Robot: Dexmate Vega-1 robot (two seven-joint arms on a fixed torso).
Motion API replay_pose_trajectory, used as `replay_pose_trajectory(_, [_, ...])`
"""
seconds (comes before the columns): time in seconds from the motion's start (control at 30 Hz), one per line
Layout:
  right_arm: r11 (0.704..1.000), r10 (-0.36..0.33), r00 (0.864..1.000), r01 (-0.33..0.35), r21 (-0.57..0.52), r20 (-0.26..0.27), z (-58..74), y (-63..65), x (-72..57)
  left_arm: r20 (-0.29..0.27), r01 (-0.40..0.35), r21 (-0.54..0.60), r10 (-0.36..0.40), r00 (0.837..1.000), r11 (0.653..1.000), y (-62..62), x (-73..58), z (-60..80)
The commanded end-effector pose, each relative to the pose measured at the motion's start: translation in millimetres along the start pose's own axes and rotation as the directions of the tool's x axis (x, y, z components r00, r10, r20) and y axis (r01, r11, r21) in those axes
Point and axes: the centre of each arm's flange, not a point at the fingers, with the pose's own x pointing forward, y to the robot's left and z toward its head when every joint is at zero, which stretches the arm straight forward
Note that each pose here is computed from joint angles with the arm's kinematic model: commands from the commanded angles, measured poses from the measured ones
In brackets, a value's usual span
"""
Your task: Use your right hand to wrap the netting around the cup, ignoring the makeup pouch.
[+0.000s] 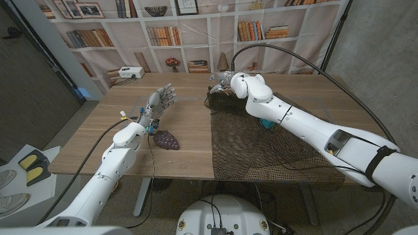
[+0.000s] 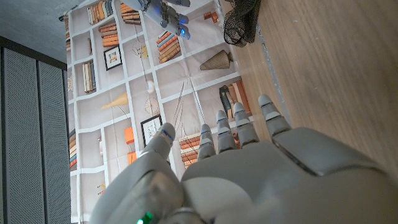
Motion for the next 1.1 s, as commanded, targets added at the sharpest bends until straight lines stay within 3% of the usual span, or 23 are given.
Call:
replay_pose_trajectory(0.03, [0.991,0.074,0.997,-0.076,-0.110,-0.025,15.9,-4.9,26.4,0.005,-0.004,-0.008,0.004,1.000,1.000,1.4,-4.5,-1.4])
replay_pose_trajectory(0.27, [0.983,0.107,0.993,-0.113,-0.147,-0.044,17.7,-5.1,41.0,0.005,-0.008,-0.010,0.008,1.000,1.000,2.3,-7.0,-1.8])
replay_pose_trajectory(0.57, [0.974,0.149,0.985,-0.162,-0.161,-0.090,10.4,-2.8,60.2,0.007,-0.009,-0.009,0.009,1.000,1.000,1.5,-8.5,-2.2])
replay_pose_trajectory(0.83, [0.964,0.193,0.972,-0.214,-0.159,-0.137,1.2,2.8,71.4,0.009,-0.010,-0.006,0.010,1.000,1.000,2.2,-7.7,-1.4])
replay_pose_trajectory(1.1, [0.949,0.264,0.953,-0.285,-0.139,-0.147,-4.5,12.0,78.9,0.007,-0.005,-0.007,0.005,1.000,1.000,2.0,-3.0,-1.4])
